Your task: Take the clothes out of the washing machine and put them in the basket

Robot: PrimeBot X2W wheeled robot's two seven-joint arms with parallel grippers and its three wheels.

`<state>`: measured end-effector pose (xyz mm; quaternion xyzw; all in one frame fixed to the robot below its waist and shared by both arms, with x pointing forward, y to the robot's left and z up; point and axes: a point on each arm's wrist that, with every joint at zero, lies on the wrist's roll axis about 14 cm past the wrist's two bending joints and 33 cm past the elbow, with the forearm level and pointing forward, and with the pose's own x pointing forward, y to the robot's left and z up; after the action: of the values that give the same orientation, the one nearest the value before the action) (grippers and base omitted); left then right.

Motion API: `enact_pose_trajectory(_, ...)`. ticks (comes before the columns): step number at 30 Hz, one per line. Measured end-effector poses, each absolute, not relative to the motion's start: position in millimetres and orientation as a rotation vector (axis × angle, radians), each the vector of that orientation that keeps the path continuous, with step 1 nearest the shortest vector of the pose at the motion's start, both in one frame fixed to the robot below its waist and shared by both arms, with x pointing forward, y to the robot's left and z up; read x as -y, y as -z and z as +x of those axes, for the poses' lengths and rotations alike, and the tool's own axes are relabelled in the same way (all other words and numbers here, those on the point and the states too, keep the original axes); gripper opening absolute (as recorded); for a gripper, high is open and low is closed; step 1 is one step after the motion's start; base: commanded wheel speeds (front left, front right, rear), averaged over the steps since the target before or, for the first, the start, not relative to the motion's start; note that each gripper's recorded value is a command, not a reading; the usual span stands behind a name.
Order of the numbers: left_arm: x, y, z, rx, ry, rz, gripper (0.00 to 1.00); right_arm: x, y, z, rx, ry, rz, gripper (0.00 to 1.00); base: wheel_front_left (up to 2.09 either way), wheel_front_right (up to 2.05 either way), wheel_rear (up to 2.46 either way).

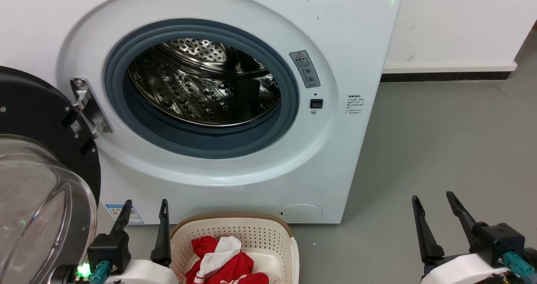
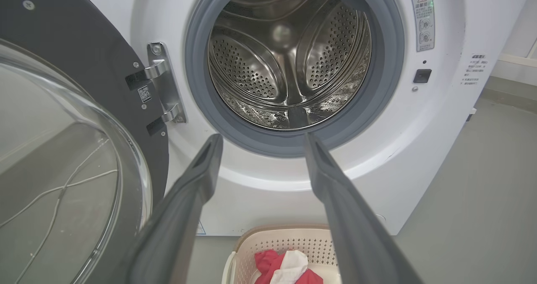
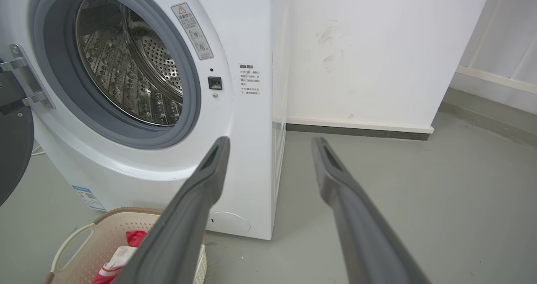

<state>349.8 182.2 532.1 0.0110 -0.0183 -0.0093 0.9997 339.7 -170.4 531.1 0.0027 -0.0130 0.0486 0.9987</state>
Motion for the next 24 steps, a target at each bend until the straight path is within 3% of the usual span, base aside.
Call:
enact_pose_trajectory(5, -182.5, -530.3, 349.8, 0.031, 0.018, 0.023, 1.00, 170.1, -530.6, 339.5, 0.025, -0.098, 0.012, 1.00, 0.00, 0.00, 0.00)
enact_pose_trajectory(6, -182.4, -526.8, 349.1, 0.020, 0.017, 0.021, 0.00, 170.1, -527.4, 339.1, 0.015, -0.098, 0.013, 0.00, 0.00, 0.00, 0.00)
enact_pose_trajectory(24, -183.9, -494.4, 348.2, -0.104, 0.000, -0.319, 0.00, 173.5, -506.1, 341.9, -0.047, -0.082, 0.355, 0.00, 0.00, 0.00, 0.00)
